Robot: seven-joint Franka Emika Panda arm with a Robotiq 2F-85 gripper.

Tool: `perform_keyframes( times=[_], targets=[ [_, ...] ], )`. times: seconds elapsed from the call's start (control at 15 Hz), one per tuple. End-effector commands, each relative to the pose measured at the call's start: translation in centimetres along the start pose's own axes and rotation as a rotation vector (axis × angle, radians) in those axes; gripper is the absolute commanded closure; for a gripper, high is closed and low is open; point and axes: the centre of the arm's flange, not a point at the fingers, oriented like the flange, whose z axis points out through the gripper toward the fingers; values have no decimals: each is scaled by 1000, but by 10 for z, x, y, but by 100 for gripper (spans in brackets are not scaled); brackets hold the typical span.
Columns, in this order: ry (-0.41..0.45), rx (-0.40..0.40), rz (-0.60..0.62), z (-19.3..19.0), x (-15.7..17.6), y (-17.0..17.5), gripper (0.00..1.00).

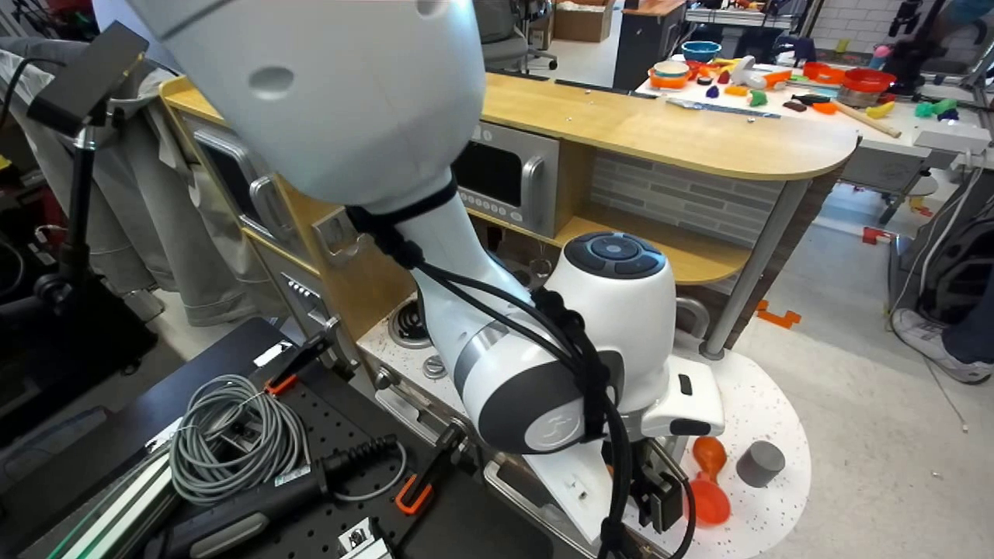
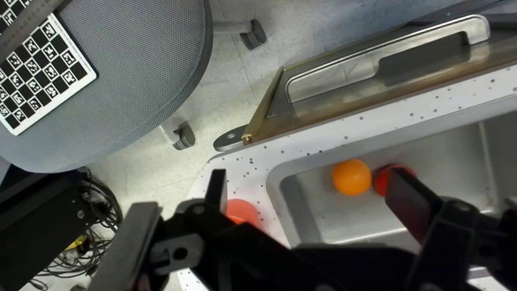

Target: Remove the orange ball from the sink and place it inside the orange mug

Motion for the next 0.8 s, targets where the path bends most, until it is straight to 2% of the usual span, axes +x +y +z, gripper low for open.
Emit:
perform_keyframes(
  times=[0.0, 0.73],
  targets=[
    [4, -31, -12, 26, 26, -9, 0],
    [-21, -30, -114, 78, 55, -46, 0]
  ],
)
